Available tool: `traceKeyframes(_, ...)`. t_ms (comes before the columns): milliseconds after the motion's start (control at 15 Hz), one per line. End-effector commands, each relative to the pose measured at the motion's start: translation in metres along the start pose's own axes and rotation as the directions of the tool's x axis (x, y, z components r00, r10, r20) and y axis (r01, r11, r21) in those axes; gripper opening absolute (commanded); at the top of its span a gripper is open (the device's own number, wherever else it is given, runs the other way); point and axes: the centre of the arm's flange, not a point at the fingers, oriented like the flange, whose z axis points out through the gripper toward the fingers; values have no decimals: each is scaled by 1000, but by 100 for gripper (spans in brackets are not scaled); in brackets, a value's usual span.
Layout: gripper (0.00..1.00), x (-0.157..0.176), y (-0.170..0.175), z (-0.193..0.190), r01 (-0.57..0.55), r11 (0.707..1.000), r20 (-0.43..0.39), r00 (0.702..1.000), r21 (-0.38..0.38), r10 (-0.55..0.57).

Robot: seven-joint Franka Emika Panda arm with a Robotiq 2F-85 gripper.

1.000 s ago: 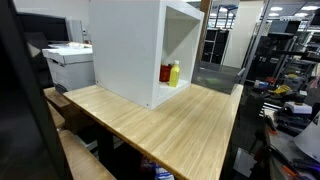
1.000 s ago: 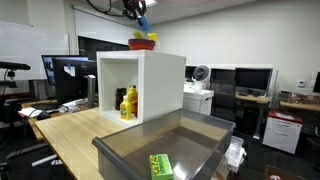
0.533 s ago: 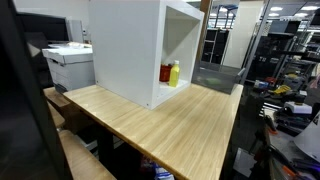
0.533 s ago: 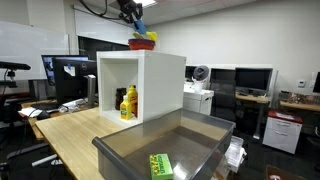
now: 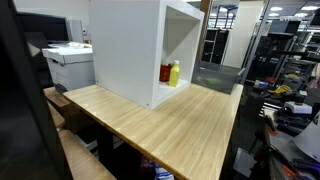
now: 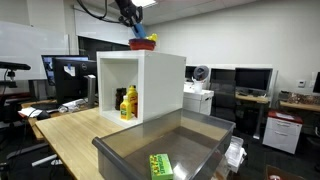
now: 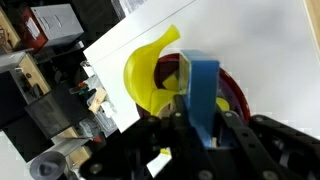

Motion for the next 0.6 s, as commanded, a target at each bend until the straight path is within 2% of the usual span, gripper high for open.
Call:
traceKeyframes(0,6,-8,-8,1,30,1000,-20,999,4,-30)
traceKeyframes(533,6,-1,5,-5,17,999,-42,999,-30,-18)
